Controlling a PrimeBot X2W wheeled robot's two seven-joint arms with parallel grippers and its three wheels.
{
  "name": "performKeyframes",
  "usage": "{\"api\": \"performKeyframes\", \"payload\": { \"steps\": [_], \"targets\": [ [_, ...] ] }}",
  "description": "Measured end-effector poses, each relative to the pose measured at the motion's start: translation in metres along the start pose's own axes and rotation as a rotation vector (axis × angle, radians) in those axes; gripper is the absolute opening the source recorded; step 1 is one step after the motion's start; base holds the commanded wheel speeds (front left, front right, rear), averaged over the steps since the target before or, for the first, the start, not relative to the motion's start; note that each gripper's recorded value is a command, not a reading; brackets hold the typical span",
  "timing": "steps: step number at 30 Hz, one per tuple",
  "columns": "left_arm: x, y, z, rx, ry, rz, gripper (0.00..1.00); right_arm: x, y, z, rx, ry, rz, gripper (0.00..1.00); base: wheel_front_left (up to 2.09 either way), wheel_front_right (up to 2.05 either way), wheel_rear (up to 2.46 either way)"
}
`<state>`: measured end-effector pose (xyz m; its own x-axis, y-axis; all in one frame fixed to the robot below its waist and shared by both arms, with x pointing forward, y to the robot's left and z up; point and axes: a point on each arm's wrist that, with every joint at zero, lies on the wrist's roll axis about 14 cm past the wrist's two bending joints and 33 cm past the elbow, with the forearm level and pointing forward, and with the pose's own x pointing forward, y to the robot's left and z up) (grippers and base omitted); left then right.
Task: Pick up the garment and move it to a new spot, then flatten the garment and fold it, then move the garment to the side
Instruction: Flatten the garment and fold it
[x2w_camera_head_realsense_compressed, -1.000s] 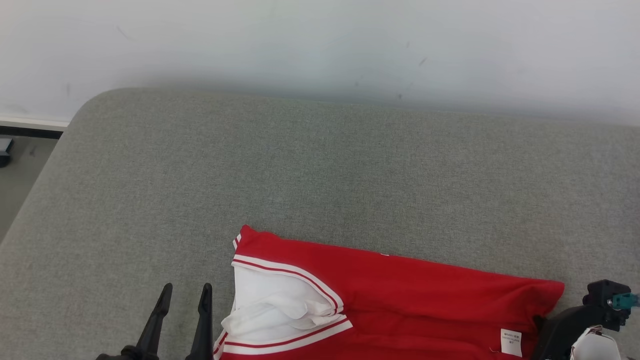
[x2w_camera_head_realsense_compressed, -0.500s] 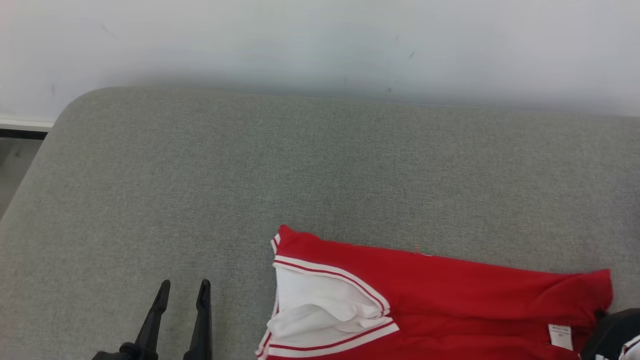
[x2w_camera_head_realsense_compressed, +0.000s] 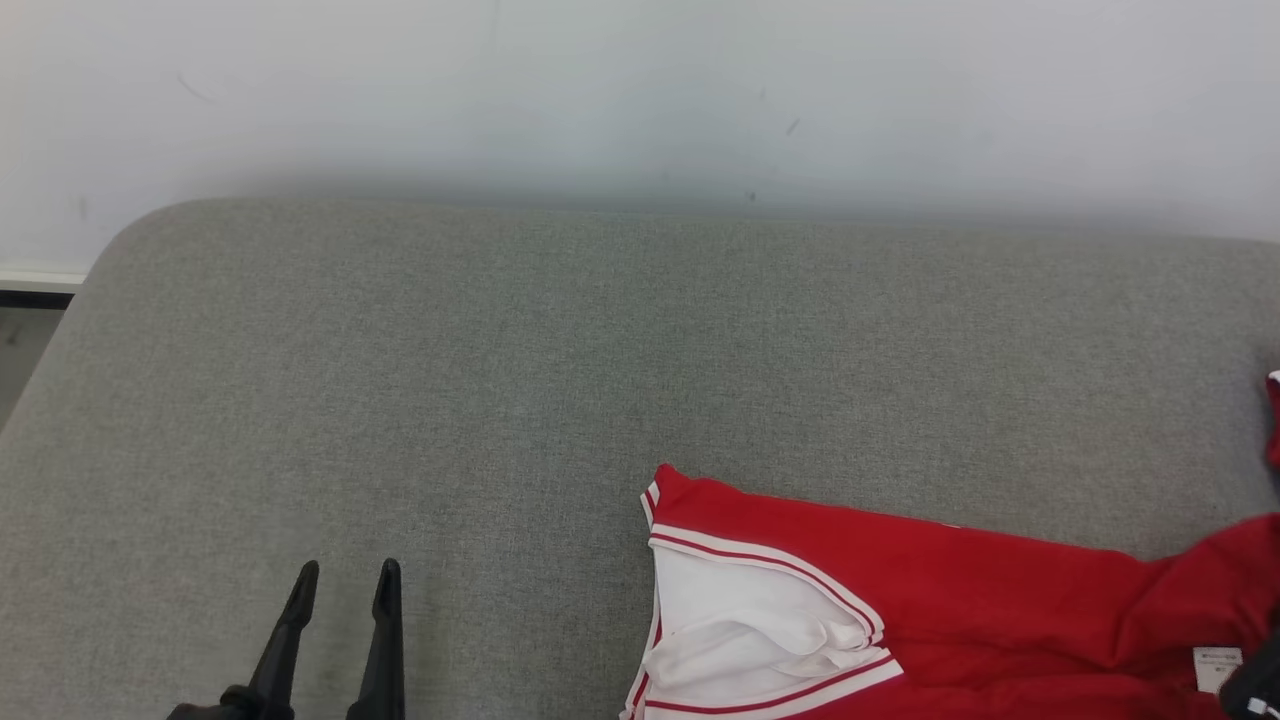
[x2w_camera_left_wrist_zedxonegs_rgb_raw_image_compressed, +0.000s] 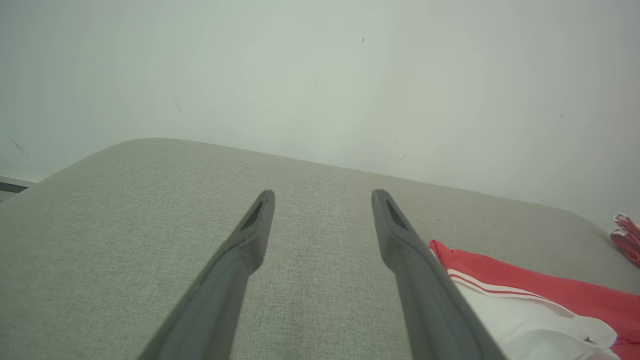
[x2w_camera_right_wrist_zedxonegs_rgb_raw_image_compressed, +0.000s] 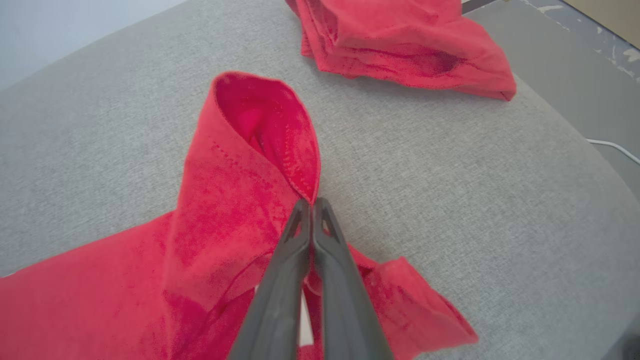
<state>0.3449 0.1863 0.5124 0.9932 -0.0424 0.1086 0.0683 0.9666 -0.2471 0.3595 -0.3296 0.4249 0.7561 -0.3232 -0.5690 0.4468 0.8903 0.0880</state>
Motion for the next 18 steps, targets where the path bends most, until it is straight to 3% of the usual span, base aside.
{"api": "performKeyframes", "payload": {
  "steps": [6,12,13,18],
  "targets": [
    [-0.007,0.021,0.007,0.049,-0.010,0.054,1.00,-0.011,0.066,-0.006,-0.006,0.014,0.228,0.00,0.00,0.00,0.00],
    [-0.018,0.036,0.012,0.074,-0.020,0.108,1.00,-0.046,0.158,-0.026,0.014,0.068,0.558,0.00,0.00,0.00,0.00],
    [-0.023,0.039,0.014,0.075,-0.023,0.121,1.00,-0.065,0.193,-0.044,0.000,0.113,0.682,0.00,0.00,0.00,0.00],
    [-0.031,0.039,0.011,0.070,-0.016,0.133,1.00,-0.086,0.234,-0.063,-0.011,0.145,0.819,0.00,0.00,0.00,0.00]
  ]
}}
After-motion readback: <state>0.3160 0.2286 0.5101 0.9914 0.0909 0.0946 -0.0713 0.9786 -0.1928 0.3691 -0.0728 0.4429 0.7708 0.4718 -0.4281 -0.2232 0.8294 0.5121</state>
